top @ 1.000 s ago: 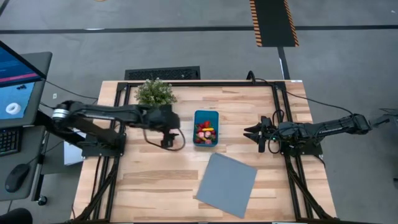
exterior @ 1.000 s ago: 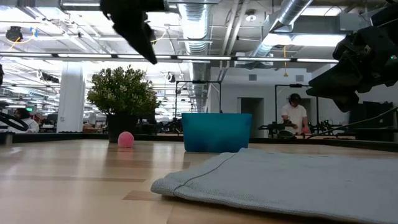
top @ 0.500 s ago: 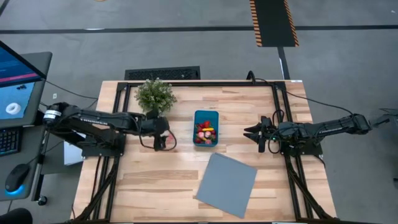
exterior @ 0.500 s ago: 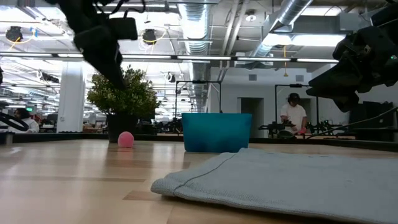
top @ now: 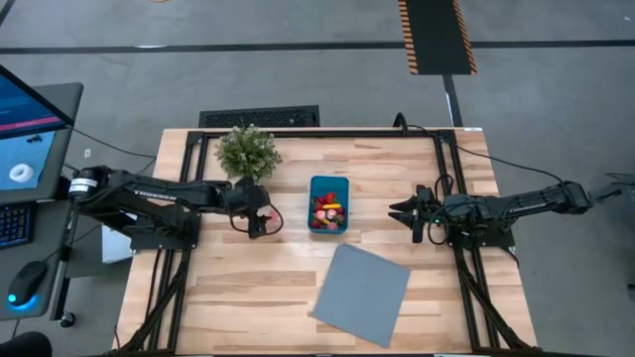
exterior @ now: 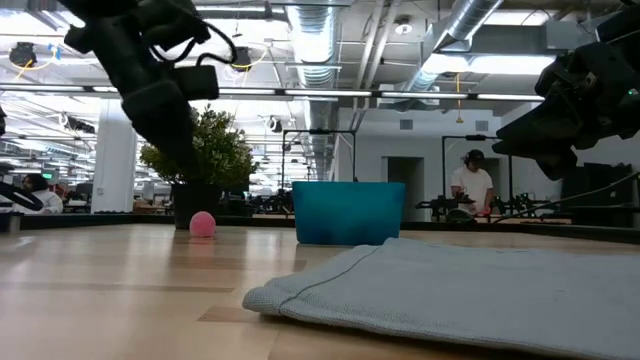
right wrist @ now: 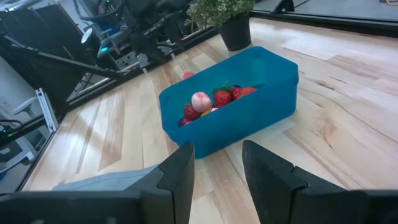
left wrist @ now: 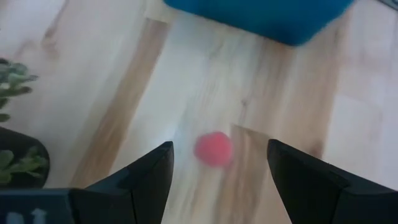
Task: Pick and placing Produce into tupperware
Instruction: Put the peach into the blue bin
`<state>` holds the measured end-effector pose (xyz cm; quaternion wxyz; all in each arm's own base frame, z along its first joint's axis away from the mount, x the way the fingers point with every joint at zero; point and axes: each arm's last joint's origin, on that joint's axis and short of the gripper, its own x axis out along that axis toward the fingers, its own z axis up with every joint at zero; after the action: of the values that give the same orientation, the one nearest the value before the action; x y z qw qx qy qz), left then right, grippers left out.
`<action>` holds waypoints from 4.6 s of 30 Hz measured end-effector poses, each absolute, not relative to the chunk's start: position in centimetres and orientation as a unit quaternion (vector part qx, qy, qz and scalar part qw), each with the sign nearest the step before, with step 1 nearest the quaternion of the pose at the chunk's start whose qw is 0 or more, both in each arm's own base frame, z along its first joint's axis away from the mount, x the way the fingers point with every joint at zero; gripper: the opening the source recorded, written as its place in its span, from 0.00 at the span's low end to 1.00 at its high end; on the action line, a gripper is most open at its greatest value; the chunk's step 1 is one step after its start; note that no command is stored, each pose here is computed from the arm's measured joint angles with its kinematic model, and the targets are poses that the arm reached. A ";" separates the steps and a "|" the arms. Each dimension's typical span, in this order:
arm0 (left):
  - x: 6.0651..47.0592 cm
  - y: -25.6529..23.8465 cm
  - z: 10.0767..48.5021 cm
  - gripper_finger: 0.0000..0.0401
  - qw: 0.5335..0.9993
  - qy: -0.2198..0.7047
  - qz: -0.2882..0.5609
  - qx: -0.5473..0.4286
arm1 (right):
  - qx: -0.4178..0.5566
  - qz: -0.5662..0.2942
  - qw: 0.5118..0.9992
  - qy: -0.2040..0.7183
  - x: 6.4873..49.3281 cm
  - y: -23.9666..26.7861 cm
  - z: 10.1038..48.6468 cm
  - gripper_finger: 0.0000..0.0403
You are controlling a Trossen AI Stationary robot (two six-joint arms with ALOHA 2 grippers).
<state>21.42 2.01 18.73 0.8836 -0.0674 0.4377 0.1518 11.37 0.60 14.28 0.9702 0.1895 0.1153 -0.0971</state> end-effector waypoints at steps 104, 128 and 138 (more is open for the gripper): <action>26.5 -10.4 21.6 0.25 0.656 0.348 0.274 0.612 | 0.190 -0.097 0.970 0.115 11.4 0.6 14.3 0.39; 23.2 -7.3 27.2 0.25 0.900 0.013 0.376 -0.221 | 0.189 -0.097 0.970 0.115 11.4 0.6 14.3 0.39; 25.3 -9.3 28.5 0.25 0.825 0.000 0.122 -0.551 | 0.190 -0.097 0.970 0.115 11.4 0.6 14.3 0.39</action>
<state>25.29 -9.32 28.51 0.8255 -0.5510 -0.0005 0.1224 11.37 0.60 14.28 0.9702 0.1895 0.1153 -0.0972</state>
